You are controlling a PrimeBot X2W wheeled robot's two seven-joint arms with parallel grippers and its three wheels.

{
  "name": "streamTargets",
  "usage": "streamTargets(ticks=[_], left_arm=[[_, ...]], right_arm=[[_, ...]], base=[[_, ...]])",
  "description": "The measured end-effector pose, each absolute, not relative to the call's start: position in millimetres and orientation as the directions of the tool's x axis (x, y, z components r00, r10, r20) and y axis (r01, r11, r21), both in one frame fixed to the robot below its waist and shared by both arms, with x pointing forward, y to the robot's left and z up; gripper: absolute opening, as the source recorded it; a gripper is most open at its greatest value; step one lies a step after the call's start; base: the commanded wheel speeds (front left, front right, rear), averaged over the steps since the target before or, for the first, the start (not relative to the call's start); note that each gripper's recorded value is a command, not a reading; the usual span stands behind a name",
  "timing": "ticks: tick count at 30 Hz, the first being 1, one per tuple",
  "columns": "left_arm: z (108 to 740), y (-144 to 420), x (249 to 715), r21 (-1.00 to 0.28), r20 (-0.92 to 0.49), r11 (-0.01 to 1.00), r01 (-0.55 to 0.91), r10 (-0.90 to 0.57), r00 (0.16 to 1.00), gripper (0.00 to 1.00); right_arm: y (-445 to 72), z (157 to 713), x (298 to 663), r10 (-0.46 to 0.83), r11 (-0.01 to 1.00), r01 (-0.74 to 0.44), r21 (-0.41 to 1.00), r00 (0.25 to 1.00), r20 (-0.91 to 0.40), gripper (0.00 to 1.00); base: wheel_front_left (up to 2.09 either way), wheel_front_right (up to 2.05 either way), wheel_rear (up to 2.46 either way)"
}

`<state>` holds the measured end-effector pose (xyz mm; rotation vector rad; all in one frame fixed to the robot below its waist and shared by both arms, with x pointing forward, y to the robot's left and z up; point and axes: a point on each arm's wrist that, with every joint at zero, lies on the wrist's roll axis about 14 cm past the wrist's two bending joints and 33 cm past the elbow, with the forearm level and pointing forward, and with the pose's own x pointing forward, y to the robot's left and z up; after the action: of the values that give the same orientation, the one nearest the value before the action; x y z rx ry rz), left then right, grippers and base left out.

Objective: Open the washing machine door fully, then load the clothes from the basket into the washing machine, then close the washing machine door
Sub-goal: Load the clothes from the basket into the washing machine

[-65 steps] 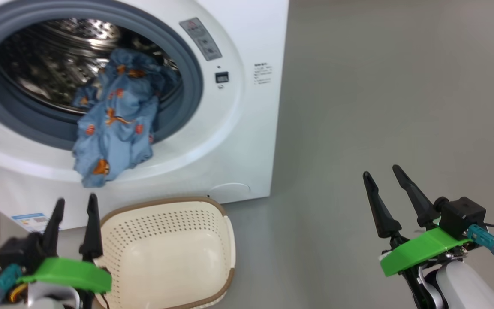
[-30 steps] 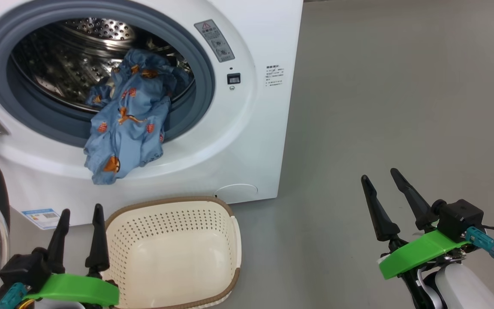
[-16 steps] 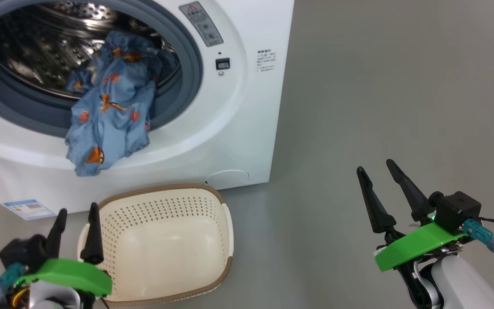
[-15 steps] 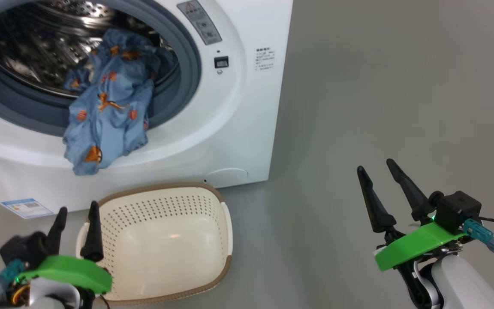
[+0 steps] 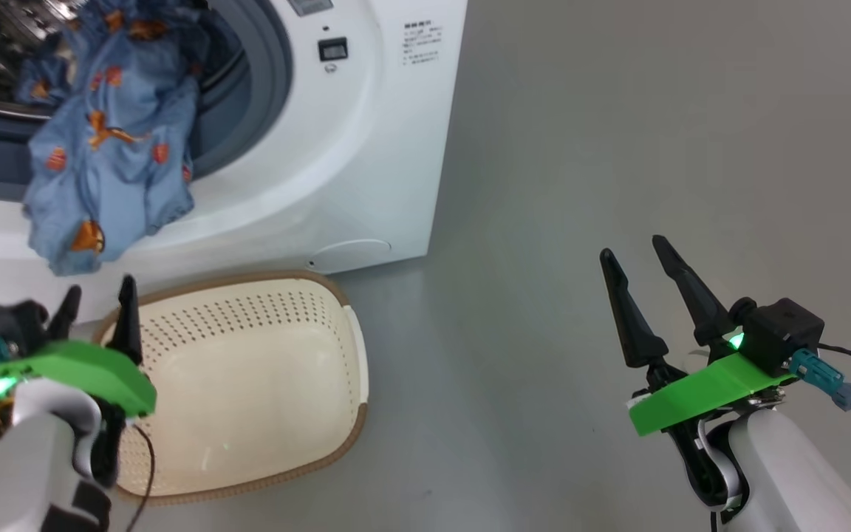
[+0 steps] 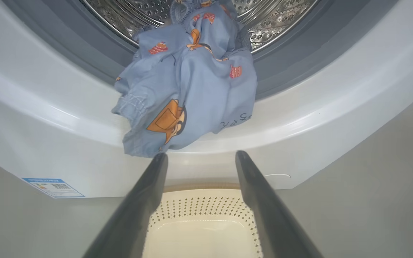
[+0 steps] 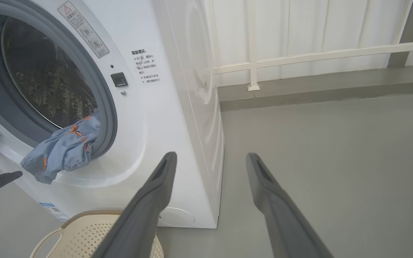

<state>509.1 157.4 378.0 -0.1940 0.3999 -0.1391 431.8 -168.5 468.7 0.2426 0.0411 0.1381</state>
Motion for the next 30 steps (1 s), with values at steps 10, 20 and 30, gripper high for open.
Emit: streamTargets(ticks=[10,20,30], left_arm=[[358,149,559,-0.213,-0.416,0.972,0.1,-0.183,0.891,1.0],[331,146,589,-0.201,-0.468,0.978,0.057,-0.147,0.872,1.0],[330,139,613,-0.236,-0.419,0.971,0.04,-0.139,0.897,0.0]], right_arm=[[-181,450,442,0.103,0.97,-0.086,0.229,0.993,-0.065,1.0],[-192,432,445,0.07,0.978,-0.046,0.202,0.991,-0.112,1.0],[-202,420,443,0.035,0.98,-0.006,0.2,0.989,-0.142,1.0]], base=[[0.0,0.0,0.0],[0.0,0.0,0.0],[0.0,0.0,0.0]])
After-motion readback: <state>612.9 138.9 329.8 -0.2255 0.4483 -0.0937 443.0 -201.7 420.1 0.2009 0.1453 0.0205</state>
